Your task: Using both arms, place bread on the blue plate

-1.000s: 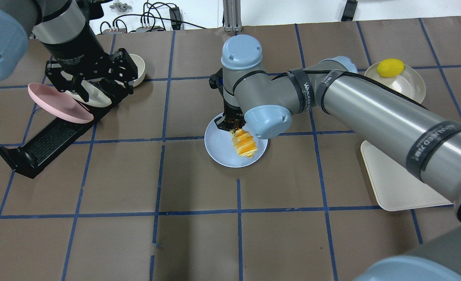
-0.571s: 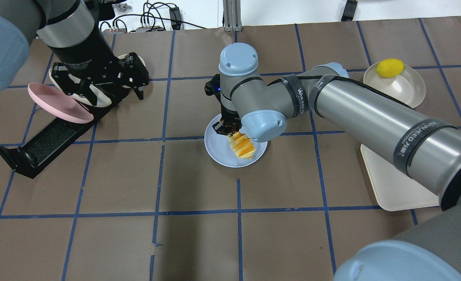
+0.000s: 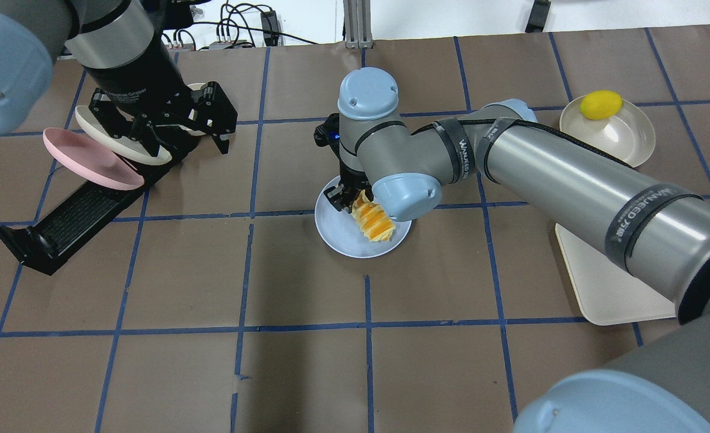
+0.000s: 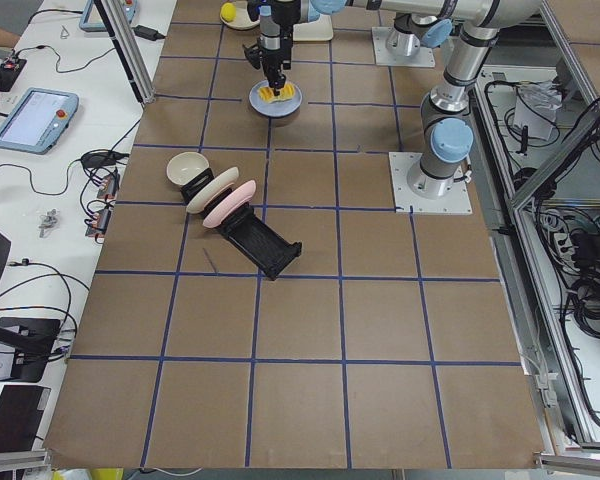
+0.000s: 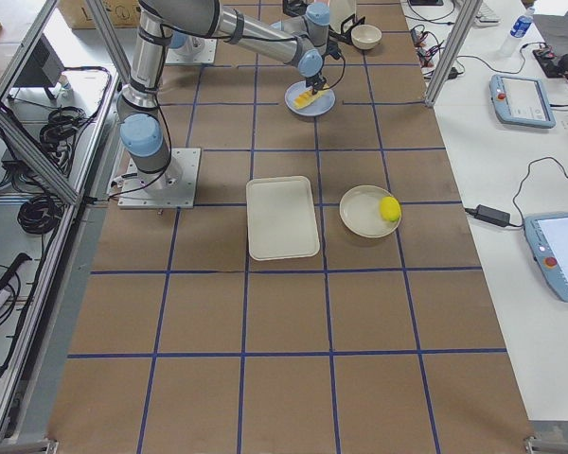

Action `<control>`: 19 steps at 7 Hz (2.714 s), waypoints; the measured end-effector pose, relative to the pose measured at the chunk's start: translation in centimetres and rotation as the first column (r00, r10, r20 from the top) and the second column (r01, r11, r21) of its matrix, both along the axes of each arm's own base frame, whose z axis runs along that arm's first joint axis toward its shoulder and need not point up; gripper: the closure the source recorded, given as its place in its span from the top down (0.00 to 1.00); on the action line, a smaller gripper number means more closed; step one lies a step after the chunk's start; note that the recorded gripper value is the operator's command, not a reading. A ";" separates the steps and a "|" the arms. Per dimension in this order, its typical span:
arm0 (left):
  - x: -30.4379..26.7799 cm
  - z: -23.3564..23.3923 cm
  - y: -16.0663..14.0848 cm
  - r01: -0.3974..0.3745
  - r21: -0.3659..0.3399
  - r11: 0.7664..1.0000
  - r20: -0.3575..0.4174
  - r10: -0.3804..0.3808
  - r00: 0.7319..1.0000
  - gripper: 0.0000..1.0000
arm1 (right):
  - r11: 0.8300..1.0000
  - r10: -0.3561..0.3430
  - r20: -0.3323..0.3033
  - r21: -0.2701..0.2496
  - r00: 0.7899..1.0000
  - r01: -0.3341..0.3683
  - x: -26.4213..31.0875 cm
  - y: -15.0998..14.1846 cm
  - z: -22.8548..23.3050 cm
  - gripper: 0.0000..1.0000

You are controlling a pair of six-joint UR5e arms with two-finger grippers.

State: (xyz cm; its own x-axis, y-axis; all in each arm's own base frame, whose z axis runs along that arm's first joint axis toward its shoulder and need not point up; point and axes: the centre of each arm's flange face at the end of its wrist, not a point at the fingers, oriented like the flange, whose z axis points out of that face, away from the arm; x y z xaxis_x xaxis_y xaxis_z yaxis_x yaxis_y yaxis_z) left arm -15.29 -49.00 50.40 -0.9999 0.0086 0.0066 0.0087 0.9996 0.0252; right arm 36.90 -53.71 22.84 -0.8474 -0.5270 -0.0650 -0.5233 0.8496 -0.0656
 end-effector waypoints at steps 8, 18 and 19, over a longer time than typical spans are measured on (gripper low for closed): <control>1.7 0.1 0.1 -0.013 0.015 1.000 -0.007 0.013 1.000 1.00 | 0.976 -0.217 -0.041 -0.017 0.975 0.216 -16.4 -2.2 19.5 1.00; 1.4 0.6 0.4 0.015 0.004 1.000 0.002 -0.015 1.000 1.00 | 0.934 -0.345 -0.096 0.062 0.934 0.351 -23.5 6.5 27.5 1.00; 1.4 0.5 0.4 0.015 0.005 1.000 0.002 -0.015 1.000 1.00 | 0.932 -0.343 -0.108 0.079 0.933 0.352 -23.6 6.6 26.5 1.00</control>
